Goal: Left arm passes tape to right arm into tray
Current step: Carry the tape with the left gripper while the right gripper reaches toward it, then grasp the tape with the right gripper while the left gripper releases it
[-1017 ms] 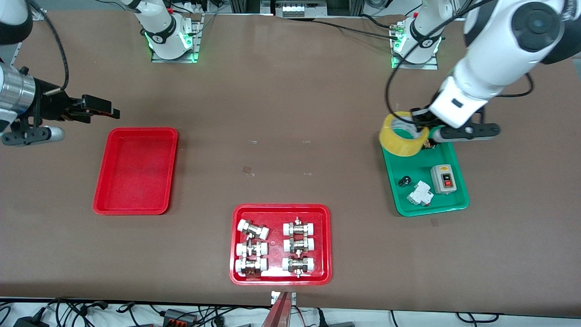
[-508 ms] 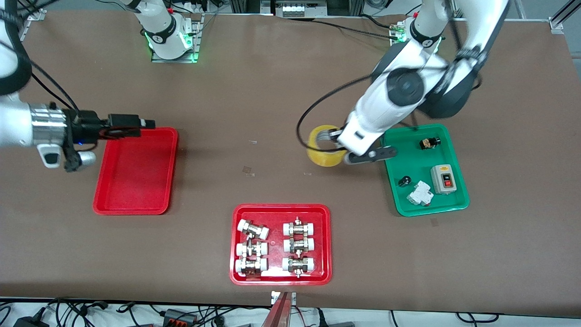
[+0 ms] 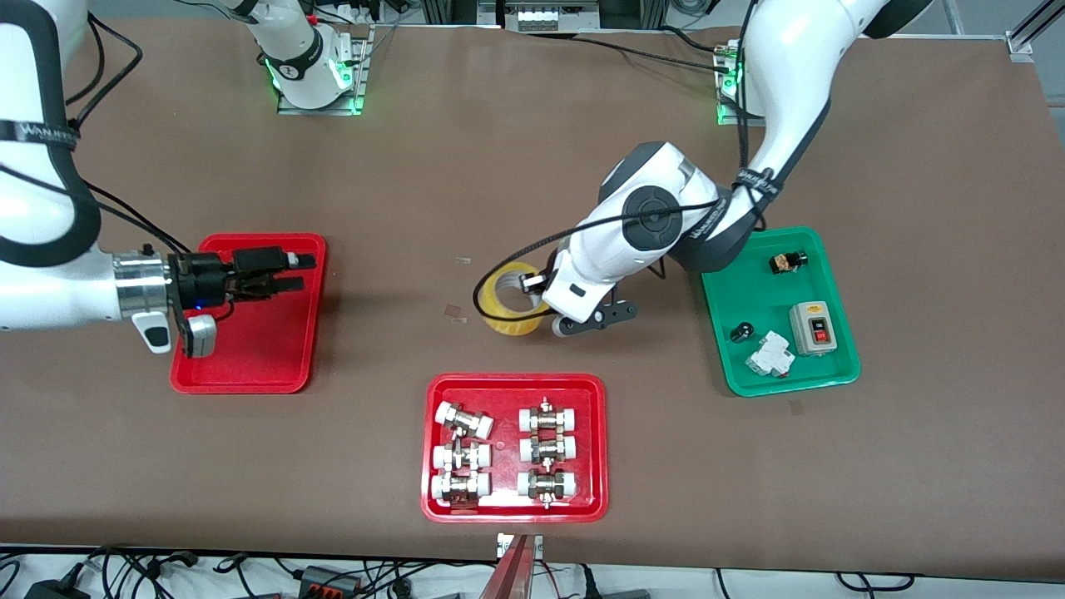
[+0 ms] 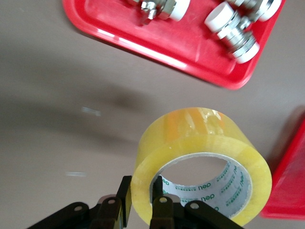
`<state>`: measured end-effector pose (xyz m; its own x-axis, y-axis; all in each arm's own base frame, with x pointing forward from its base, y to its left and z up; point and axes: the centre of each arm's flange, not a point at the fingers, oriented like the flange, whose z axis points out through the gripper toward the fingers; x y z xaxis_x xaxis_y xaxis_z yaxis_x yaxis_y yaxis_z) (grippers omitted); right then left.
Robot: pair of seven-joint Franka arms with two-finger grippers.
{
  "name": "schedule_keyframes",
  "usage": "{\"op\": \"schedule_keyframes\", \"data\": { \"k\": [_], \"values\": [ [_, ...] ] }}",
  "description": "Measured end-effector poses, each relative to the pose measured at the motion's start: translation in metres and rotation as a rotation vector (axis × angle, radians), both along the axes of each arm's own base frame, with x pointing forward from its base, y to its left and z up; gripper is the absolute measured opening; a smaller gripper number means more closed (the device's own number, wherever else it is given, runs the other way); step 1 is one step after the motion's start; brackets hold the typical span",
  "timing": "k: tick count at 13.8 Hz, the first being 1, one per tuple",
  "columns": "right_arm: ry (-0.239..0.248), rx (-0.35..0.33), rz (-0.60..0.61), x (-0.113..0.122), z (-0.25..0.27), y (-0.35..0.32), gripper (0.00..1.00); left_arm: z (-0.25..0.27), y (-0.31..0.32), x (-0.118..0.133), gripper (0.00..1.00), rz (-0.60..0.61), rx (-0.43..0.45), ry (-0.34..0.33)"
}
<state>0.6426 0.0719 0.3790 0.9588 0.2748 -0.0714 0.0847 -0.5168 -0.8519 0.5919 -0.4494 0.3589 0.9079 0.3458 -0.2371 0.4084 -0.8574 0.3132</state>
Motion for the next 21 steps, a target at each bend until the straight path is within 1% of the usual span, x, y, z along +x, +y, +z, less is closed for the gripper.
{"op": "schedule_keyframes", "data": {
  "k": [4,6,8,10,13,17,18,19,21],
  "values": [
    [-0.066,0.057,-0.043,-0.003,-0.043,0.03,1.0,-0.015,-0.039,-0.016,0.21,0.119,-0.057,0.013],
    [-0.099,0.066,-0.056,-0.007,-0.057,0.056,1.0,-0.022,-0.054,-0.021,0.21,0.174,-0.094,0.014],
    [-0.128,0.073,-0.066,-0.013,-0.07,0.078,1.0,-0.025,-0.062,-0.021,0.21,0.245,-0.16,0.044],
    [-0.153,0.074,-0.08,-0.017,-0.083,0.097,1.0,-0.027,-0.068,-0.022,0.21,0.293,-0.202,0.058],
    [-0.173,0.054,-0.085,-0.021,-0.092,0.122,1.0,-0.03,-0.075,-0.025,0.21,0.345,-0.229,0.058],
    [-0.184,0.048,-0.088,-0.022,-0.092,0.131,1.0,-0.034,-0.078,-0.026,0.21,0.355,-0.231,0.063],
    [-0.186,0.048,-0.089,-0.021,-0.092,0.131,0.9,-0.034,-0.078,-0.026,0.21,0.356,-0.232,0.062],
    [-0.189,0.048,-0.089,-0.021,-0.092,0.13,0.76,-0.034,-0.078,-0.026,0.21,0.356,-0.233,0.062],
    [-0.2,0.046,-0.09,-0.02,-0.092,0.128,0.55,-0.033,-0.078,-0.025,0.21,0.359,-0.235,0.061]
  ]
}}
